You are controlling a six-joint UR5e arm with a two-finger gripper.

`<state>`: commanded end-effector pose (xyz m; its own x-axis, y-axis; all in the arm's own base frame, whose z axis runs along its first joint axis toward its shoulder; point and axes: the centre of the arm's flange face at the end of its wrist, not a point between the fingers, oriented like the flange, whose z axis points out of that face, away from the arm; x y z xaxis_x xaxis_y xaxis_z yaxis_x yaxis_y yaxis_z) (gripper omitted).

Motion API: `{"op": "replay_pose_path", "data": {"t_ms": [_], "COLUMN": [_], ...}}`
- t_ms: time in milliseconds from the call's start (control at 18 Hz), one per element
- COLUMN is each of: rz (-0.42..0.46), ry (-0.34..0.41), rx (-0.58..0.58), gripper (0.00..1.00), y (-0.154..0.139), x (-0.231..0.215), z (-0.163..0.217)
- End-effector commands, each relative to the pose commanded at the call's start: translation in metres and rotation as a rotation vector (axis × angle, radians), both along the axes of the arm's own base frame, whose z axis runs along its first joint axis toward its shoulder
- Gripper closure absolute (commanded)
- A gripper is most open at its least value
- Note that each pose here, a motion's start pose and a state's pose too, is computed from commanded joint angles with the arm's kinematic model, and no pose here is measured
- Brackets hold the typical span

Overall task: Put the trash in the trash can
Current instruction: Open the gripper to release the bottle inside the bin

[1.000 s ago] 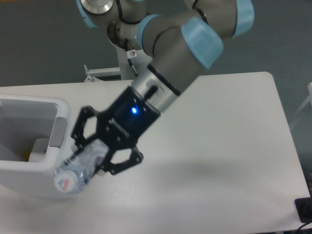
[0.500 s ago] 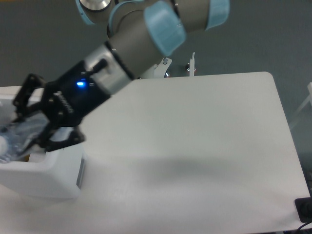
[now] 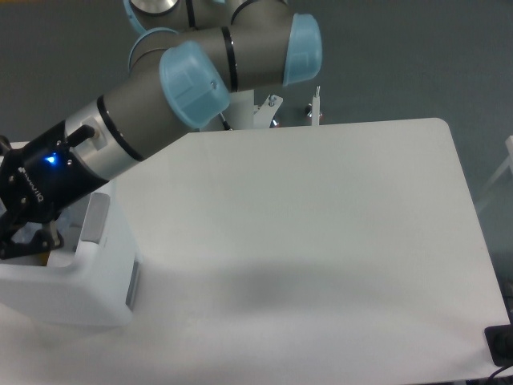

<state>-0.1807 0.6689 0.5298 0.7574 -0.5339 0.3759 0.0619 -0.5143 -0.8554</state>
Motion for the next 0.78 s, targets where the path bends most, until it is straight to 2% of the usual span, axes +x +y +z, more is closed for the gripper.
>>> {"op": "replay_pose_path", "data": {"t_ms": [222,333,556,778], "rz": [0.011,0.05,0.161,0.316], "ry": [-0.02,-0.03,-0.049,-0.093], "rx": [-0.028,-0.041,-0.061,-0.094], "gripper": [0.0,0.0,0.0,0.0], "y": [-0.002,-0.013,-0.039,-0.084], "x": [-0.006,-0.03,-0.104,-0.214], "z": [-0.015,-0.022,-0.039,-0.082]}}
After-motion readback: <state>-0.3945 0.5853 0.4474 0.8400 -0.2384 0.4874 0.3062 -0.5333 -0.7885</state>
